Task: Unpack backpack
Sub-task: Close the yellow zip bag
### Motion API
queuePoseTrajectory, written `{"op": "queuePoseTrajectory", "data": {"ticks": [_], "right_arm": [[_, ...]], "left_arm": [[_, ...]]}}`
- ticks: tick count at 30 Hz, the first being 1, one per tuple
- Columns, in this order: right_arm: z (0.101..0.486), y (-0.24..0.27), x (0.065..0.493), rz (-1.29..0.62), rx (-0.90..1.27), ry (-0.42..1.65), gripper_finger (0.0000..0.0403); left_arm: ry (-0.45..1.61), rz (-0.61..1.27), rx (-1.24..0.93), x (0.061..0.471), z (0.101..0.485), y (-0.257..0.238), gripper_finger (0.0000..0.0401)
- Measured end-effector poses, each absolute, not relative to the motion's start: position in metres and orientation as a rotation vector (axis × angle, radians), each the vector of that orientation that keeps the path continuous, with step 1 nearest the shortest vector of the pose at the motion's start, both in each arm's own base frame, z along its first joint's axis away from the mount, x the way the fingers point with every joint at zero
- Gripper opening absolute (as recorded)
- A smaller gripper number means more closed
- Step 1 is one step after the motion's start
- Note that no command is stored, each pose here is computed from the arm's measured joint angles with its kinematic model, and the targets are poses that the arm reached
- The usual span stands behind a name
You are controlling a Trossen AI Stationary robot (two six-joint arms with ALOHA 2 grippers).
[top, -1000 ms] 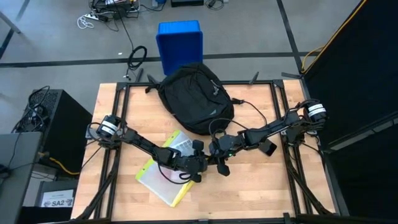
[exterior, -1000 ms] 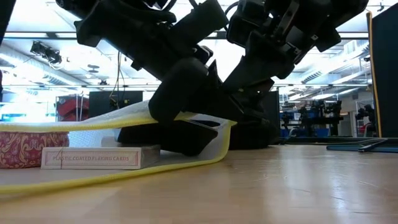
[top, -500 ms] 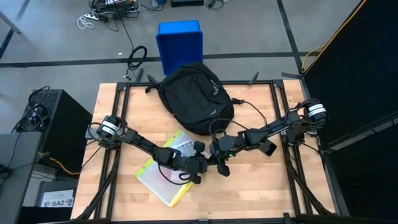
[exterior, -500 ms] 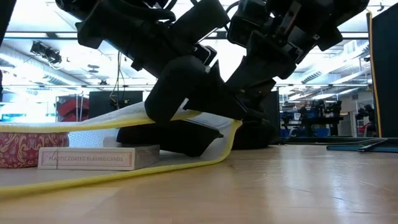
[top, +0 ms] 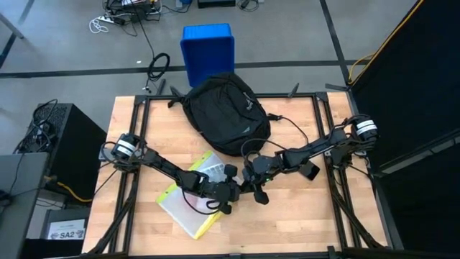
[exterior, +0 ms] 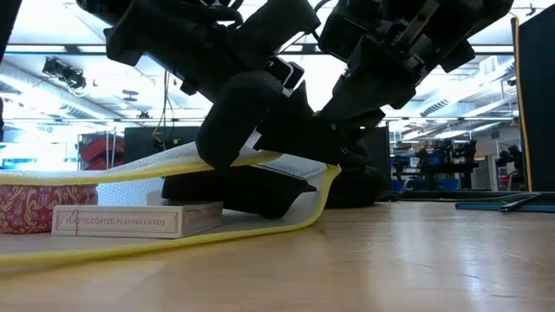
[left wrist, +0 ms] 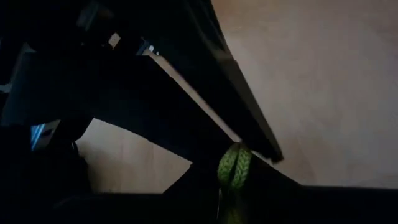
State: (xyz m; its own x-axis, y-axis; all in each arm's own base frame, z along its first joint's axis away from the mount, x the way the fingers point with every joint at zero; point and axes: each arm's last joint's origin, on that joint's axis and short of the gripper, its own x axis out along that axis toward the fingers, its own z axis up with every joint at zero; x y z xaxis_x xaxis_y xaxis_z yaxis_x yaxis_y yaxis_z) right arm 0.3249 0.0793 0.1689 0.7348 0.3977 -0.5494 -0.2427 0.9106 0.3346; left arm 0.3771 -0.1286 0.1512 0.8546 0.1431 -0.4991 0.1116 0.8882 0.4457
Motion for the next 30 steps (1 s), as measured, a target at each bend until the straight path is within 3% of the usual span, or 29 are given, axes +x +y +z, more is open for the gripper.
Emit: {"op": "queuePoseTrajectory", "data": {"ticks": [12, 16, 20, 24, 30], "right_arm": [[0.202, 0.070, 0.295, 0.319, 0.238, 0.748, 0.0125], [0.208, 0.072, 0.285, 0.232, 0.119, 0.759, 0.0150], [0.192, 0.076, 0.285, 0.135, -0.074, 0.798, 0.0166], [0.163, 0.086, 0.294, 0.153, -0.236, 0.828, 0.0179], [0.129, 0.098, 0.314, 0.115, -0.467, 0.748, 0.0201]], "left_arm": [[0.550, 0.021, 0.479, 0.377, 0.152, -0.128, 0.0000], [0.550, 0.022, 0.479, 0.377, 0.152, -0.128, 0.0000], [0.550, 0.023, 0.479, 0.377, 0.152, -0.128, 0.0000], [0.549, 0.023, 0.479, 0.377, 0.152, -0.128, 0.0000], [0.546, 0.020, 0.477, 0.377, 0.152, -0.129, 0.0000]]}}
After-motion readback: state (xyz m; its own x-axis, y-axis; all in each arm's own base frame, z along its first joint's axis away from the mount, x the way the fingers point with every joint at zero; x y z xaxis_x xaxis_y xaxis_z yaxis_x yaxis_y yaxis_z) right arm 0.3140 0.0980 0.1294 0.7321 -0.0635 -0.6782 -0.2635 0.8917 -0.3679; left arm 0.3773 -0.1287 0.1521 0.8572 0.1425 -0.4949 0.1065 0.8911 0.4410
